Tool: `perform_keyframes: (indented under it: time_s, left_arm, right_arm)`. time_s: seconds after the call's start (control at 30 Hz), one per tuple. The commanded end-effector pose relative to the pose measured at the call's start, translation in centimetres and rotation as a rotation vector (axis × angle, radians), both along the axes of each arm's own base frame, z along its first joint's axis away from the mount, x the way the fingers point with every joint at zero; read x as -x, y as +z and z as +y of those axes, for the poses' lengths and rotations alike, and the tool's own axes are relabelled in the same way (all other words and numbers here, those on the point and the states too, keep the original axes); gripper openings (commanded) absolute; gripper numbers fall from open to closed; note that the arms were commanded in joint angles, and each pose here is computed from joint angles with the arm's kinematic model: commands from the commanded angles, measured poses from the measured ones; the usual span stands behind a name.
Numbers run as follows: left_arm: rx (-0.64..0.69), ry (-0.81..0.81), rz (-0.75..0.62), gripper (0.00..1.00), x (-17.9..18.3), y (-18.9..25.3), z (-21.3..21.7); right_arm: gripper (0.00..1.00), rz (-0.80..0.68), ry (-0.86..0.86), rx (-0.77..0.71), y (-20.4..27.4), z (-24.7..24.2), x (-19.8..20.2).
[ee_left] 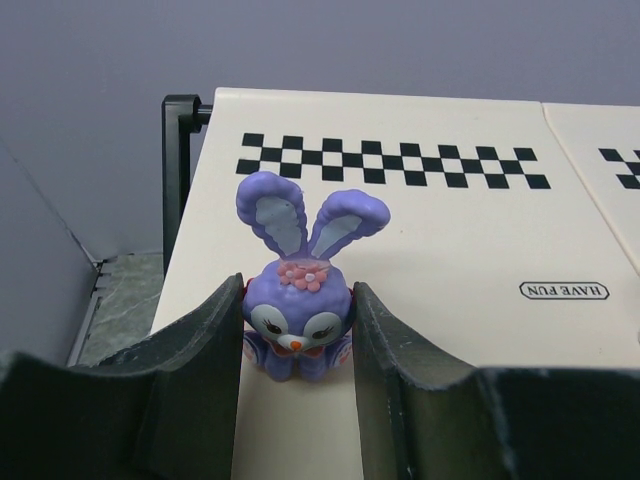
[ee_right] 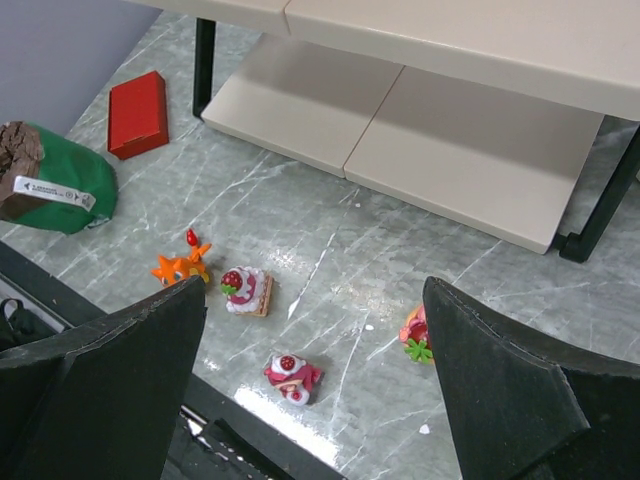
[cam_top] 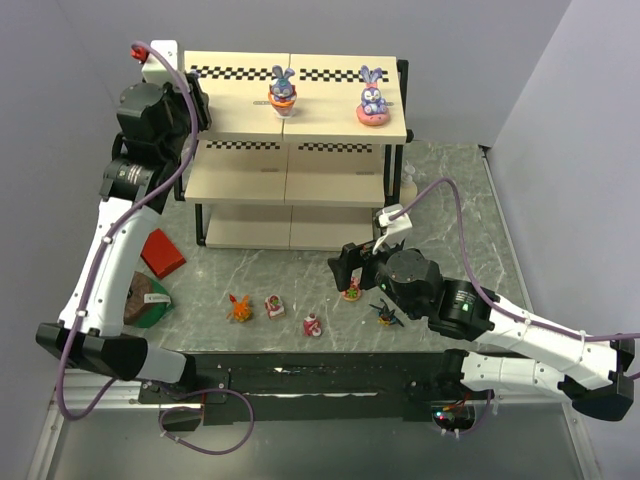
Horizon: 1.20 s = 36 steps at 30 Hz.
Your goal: Place and organize the plastic toys onto the shelf
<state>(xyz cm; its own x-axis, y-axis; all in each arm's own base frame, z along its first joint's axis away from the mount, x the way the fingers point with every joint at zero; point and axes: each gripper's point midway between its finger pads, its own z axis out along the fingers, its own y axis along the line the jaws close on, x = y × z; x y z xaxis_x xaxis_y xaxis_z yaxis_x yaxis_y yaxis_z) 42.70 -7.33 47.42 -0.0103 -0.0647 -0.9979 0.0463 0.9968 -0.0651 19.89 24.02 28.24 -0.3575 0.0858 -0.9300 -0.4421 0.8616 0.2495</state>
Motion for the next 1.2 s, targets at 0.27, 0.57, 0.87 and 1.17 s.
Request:
perform_keyframes:
  time_s: [0.27,0.57,0.87,1.17]
  left_arm:
    - [-0.013,-0.054,-0.113,0.37,3.0,1.3,0.0]
    - [-0.017,-0.051,-0.101,0.45,2.8,0.9,0.0]
    - [-0.014,-0.048,-0.107,0.58,2.9,1.2,0.1]
    - [-0.01,-0.043,-0.131,0.73,3.3,2.4,0.3]
  right_arm:
    - [0.95,-0.009,-0.017,-0.049,1.7,0.2,-0.3]
    - [0.95,-0.007,-0.023,-0.053,1.5,-0.1,-0.3]
    - [0.94,-0.006,-0.019,-0.049,1.5,0.2,-0.3]
    - [0.94,-0.007,-0.024,-0.048,1.5,0.1,-0.4]
